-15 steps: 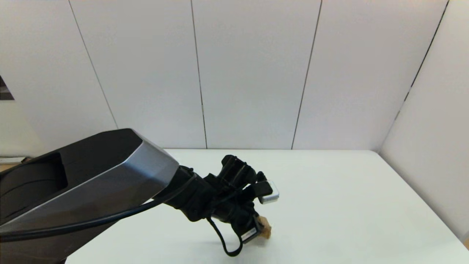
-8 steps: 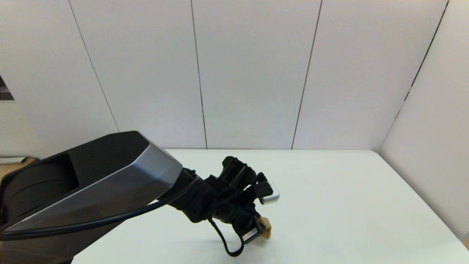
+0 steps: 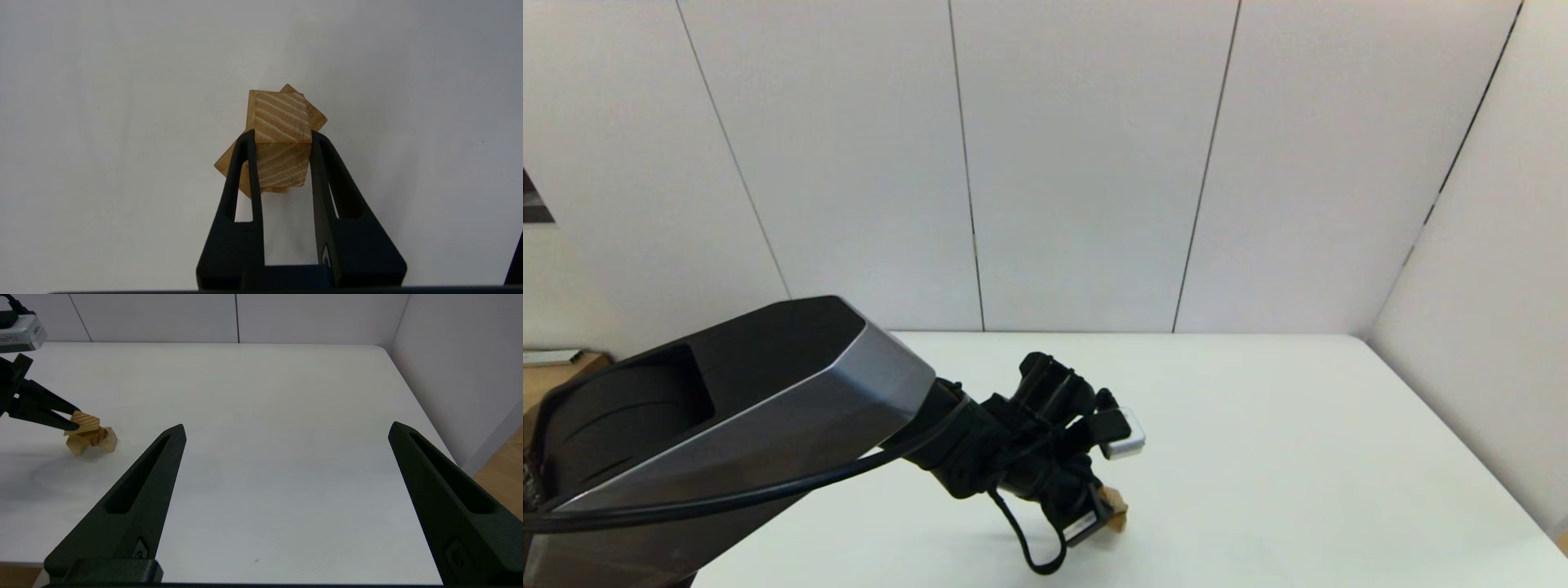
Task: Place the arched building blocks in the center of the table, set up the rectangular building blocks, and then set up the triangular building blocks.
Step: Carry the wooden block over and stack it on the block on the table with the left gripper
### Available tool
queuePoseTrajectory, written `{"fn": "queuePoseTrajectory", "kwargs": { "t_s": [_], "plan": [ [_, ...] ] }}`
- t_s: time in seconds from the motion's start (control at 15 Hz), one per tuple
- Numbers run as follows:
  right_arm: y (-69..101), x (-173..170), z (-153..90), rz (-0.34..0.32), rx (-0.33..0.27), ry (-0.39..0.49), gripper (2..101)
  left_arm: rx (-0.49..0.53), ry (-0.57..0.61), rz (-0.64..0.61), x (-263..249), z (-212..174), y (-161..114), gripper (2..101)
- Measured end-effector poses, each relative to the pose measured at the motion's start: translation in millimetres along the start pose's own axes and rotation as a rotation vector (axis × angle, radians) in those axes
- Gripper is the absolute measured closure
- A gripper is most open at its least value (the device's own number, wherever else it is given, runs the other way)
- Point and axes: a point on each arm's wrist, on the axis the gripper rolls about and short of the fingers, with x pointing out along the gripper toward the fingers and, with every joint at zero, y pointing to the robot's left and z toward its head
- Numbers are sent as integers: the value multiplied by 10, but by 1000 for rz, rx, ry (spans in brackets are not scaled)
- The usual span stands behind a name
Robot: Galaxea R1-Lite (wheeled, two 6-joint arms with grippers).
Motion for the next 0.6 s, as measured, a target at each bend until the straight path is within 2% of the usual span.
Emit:
{"fn": "queuePoseTrajectory", "kwargs": {
  "t_s": [0.6],
  "plan": [
    [0,0,0,0,0,0,43,-5,5,2,14,-23,23,823]
  ]
}}
